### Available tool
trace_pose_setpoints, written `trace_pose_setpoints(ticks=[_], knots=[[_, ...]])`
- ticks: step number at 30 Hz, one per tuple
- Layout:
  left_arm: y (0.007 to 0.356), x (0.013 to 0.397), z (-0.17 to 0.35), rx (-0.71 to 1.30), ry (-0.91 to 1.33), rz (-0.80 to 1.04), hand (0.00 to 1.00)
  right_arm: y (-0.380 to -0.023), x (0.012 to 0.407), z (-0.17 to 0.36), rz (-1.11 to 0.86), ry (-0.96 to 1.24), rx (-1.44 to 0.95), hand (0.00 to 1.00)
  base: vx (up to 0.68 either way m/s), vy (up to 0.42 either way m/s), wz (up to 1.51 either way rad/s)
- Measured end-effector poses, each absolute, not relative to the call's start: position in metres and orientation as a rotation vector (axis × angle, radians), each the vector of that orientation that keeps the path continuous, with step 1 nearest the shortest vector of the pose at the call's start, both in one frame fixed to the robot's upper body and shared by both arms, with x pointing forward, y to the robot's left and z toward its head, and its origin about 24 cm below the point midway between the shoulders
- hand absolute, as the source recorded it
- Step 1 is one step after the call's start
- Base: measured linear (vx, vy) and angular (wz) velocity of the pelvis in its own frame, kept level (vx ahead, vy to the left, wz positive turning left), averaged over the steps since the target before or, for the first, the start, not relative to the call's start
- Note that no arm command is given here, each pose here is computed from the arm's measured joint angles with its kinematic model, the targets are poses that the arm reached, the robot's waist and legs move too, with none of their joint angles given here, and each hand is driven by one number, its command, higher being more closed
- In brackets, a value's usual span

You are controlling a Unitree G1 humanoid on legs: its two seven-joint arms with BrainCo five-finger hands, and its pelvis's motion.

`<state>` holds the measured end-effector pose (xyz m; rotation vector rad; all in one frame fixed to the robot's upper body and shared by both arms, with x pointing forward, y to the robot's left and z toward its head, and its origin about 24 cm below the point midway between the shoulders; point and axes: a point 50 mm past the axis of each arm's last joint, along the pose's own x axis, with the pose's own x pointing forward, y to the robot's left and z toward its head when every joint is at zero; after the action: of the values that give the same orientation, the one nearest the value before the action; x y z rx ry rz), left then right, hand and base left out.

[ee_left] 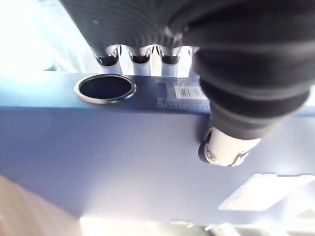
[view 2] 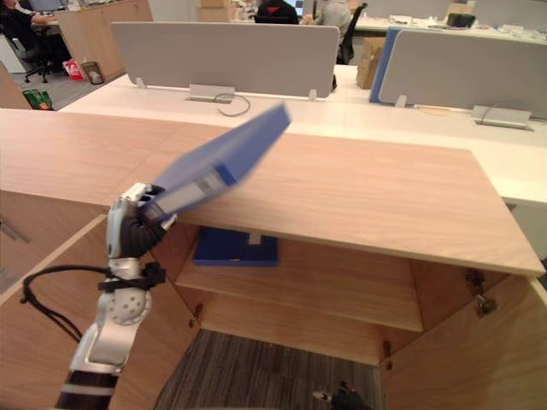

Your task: Walk over to the cabinet, pick up the folder, carry it to the office cabinet, place the folder inside the office cabinet, then close the office cabinet door

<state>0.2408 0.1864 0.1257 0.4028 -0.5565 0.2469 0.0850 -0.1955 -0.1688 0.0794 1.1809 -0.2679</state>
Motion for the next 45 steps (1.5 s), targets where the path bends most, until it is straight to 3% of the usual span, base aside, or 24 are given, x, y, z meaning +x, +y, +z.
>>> trace_pose_setpoints(ticks=[2, 5, 11, 20, 27, 38, 45], knots=[[0.181, 0.234, 0.121, 0.031, -0.512, 0.133, 1.0, -0.195, 0.083, -0.169, -0.275, 1.185, 0.101, 0.0, 0.0, 0.0, 0.0], [0.175, 0.224, 0.1, -0.318, -0.402, 0.024, 1.0, -0.192, 0.081, -0.17, -0.33, 1.18, 0.19, 0.0, 0.0, 0.0, 0.0], [0.178, 0.211, 0.079, -0.689, -0.318, 0.008, 1.0, -0.192, 0.094, -0.165, -0.439, 1.07, 0.364, 0.0, -0.01, 0.003, 0.0], [0.186, 0.19, 0.075, -0.792, -0.33, 0.101, 1.0, -0.185, 0.134, -0.124, -0.536, 0.606, 0.704, 0.0, 0.0, 0.007, -0.13], [0.205, 0.183, 0.092, -0.689, -0.435, 0.159, 1.0, -0.191, 0.138, -0.088, -0.545, 0.396, 0.725, 0.0, -0.03, 0.018, -0.29], [0.203, 0.178, 0.097, -0.616, -0.474, 0.213, 1.0, -0.229, 0.151, 0.003, -0.609, 0.027, 0.402, 0.0, 0.0, -0.01, -0.23], [0.197, 0.179, 0.098, -0.563, -0.467, 0.19, 1.0, -0.23, 0.157, 0.076, -0.599, -0.25, 0.145, 0.0, -0.03, -0.027, -0.13]])
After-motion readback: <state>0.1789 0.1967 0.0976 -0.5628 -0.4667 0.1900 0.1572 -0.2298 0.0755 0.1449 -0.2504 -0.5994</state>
